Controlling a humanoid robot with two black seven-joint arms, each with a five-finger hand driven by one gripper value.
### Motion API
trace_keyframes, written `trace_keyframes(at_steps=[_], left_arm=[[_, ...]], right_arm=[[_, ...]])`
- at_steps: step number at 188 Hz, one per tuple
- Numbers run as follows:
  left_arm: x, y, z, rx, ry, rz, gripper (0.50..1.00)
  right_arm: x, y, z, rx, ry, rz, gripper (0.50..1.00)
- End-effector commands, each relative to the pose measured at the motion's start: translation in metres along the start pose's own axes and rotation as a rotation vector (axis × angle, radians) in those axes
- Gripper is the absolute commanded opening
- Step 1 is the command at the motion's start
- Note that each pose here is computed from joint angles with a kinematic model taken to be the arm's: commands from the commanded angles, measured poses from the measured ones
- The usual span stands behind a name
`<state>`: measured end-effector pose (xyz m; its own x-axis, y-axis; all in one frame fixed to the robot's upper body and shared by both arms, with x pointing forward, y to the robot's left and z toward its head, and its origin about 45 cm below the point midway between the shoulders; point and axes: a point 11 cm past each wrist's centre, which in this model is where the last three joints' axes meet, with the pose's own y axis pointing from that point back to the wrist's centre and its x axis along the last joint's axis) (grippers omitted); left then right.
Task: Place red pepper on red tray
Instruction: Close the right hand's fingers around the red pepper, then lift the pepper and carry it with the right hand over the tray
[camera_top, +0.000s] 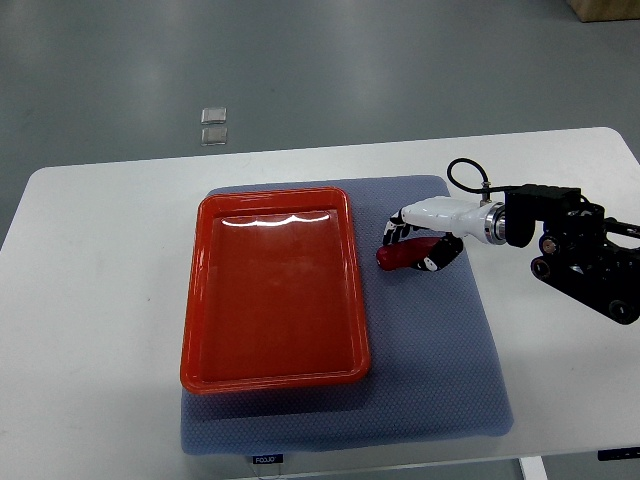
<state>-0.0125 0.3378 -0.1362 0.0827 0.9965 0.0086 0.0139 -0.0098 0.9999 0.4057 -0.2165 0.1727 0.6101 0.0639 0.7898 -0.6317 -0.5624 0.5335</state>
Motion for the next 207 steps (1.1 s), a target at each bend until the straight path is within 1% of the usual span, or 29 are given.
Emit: trace_keyframes(at_steps=[1,25,60,73,121,145,181,207], left_arm=[[0.000,0.000,0.000,0.000,0.000,0.000,1.000],[0.000,0.000,0.000,0.000,0.001,0.001,1.000],[0.000,0.000,0.000,0.000,0.000,0.000,1.000],[0.000,0.000,0.000,0.000,0.000,0.001,1.000],[0.000,0.000,0.000,0.000,0.000,0.000,1.000],[0.000,0.000,0.000,0.000,0.000,0.000,1.000],[0.000,0.000,0.000,0.000,0.000,0.000,1.000],[0.000,0.000,0.000,0.000,0.000,0.000,1.000]], right_arm=[[0.001,0.001,0.003,-0.010,0.008,0.011,0.592],[0.004,0.002,0.005,-0.014,0.013,0.032,0.554],[0.006,0.003,0.007,-0.019,0.012,0.039,0.541],[0.006,0.003,0.007,-0.019,0.013,0.043,0.517],[0.015,0.005,0.007,-0.017,0.010,0.070,0.515],[0.015,0.005,0.007,-0.017,0.009,0.069,0.515],[0.017,0.005,0.006,-0.013,0.005,0.075,0.500],[0.021,0.005,0.005,-0.007,0.002,0.086,0.500]])
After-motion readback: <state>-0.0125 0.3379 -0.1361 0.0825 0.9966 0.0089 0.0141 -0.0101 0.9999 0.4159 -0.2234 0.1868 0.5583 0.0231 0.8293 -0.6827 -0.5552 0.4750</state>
